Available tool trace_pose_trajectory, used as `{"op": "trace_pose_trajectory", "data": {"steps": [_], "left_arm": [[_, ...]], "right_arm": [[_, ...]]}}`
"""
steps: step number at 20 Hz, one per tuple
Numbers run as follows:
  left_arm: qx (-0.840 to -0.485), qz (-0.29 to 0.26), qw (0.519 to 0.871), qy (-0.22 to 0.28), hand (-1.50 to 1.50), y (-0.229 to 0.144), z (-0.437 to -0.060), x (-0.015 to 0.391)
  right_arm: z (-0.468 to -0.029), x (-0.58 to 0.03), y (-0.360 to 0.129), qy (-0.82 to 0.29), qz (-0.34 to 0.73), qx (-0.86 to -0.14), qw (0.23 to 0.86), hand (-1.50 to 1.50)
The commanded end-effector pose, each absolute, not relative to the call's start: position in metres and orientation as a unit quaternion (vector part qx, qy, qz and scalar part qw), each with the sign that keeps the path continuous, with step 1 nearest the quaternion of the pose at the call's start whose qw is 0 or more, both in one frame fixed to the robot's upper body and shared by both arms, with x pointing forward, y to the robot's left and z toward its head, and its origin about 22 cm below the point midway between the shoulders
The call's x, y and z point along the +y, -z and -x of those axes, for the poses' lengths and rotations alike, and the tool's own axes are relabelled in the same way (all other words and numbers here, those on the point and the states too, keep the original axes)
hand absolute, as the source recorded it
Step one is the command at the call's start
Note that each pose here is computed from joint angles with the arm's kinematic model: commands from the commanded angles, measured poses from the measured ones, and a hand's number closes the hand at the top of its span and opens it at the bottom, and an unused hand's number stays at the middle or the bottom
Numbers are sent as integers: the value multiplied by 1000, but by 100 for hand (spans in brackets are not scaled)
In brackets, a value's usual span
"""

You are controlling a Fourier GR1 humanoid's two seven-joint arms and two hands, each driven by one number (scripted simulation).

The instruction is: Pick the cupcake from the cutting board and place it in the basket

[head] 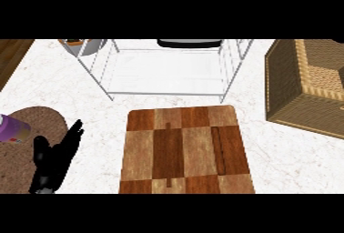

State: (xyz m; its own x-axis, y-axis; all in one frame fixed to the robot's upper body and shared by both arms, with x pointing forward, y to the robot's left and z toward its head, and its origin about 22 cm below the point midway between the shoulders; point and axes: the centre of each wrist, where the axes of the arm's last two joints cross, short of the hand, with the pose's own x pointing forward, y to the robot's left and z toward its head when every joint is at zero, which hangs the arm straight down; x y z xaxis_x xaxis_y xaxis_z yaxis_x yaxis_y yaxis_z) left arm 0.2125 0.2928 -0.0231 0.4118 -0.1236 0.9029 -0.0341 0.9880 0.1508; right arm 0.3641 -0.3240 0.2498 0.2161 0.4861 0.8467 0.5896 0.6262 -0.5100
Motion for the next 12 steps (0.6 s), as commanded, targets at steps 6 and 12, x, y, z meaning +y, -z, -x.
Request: {"op": "trace_pose_trajectory", "data": {"steps": [6, 12], "left_arm": [[-497, -67, 865, 19, 0, 41, -210, 305], [-488, -73, 869, 18, 0, 54, -183, 296]], "right_arm": [[-371, -367, -200, 63, 409, -631, 656, 150], [-360, -405, -189, 9, 525, -536, 661, 150]]}}
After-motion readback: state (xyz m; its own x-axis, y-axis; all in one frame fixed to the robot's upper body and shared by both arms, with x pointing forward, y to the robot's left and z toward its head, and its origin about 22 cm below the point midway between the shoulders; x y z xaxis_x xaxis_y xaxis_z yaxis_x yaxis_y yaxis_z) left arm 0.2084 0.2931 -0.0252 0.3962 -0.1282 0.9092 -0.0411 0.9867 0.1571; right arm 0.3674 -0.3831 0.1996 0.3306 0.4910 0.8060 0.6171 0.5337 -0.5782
